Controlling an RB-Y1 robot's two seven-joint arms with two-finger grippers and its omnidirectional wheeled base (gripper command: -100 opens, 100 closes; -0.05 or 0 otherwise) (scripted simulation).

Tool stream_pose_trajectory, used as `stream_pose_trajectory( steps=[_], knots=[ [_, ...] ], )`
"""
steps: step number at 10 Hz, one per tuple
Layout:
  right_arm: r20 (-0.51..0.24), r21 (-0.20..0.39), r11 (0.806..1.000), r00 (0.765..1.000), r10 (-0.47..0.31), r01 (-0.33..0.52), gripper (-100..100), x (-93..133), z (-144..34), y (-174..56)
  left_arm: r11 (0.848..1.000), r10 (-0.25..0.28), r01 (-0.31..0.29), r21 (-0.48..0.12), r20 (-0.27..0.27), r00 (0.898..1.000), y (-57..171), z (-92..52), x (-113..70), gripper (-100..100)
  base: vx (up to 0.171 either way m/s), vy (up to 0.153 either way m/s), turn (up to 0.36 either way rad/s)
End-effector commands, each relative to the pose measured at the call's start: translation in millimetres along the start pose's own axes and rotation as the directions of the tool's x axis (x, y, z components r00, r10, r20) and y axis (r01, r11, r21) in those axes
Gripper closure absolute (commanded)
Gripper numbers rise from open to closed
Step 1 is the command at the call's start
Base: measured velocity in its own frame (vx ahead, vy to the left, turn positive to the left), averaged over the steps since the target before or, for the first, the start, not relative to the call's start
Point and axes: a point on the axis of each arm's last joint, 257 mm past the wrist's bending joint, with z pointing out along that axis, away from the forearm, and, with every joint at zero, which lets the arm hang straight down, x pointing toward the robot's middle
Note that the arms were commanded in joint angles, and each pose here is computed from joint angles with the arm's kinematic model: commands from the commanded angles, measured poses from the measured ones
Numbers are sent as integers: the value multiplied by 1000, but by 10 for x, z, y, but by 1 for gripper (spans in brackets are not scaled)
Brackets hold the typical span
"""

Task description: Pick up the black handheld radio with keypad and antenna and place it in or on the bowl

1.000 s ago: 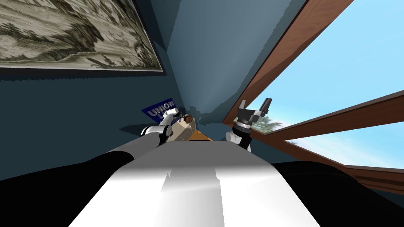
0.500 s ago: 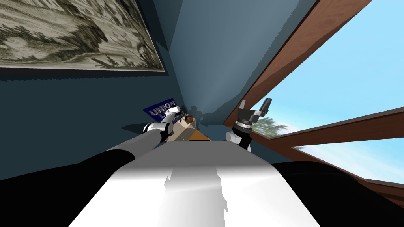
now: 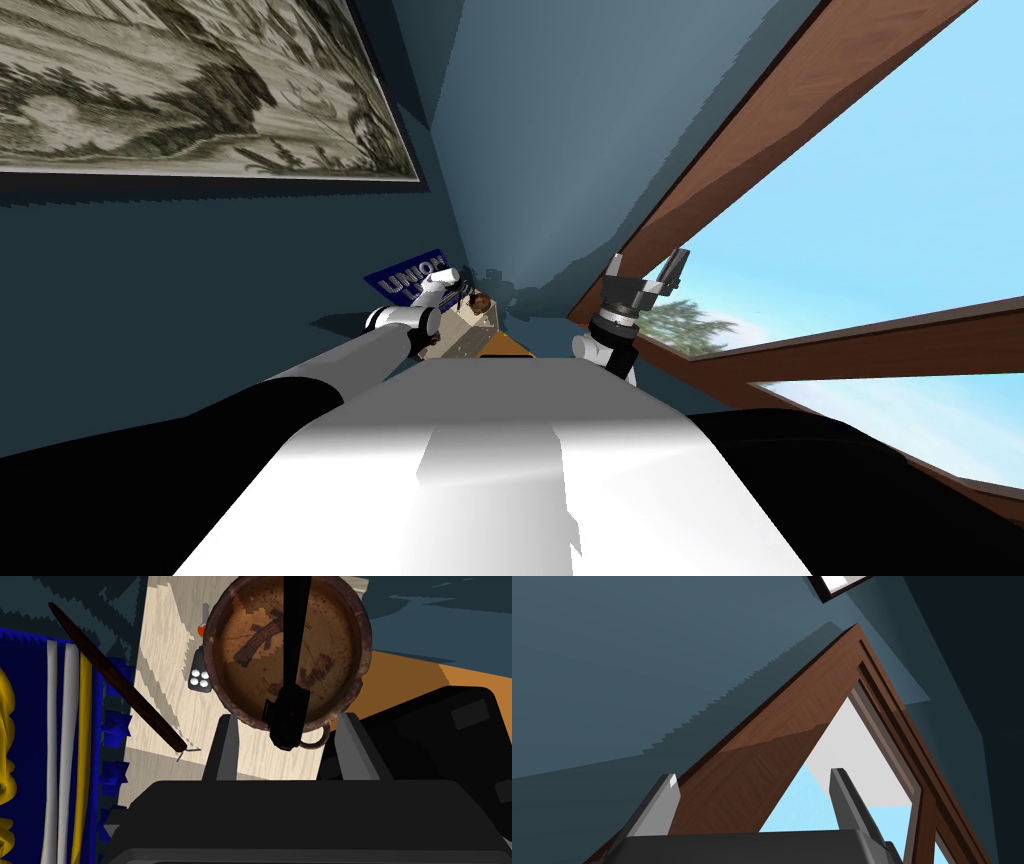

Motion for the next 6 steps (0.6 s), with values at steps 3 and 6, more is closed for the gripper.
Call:
stream_pose_trajectory(
  steps=[3,6],
  knots=[
    [0,0,1000,1000,0,0,0,0,0,0,1000,0,0,0,0,1000,0,0,0,-100,0,0,0],
    [0,0,1000,1000,0,0,0,0,0,0,1000,1,-1,4,-6,1000,-49,-145,167,-100,-13,-4,1]
  ],
)
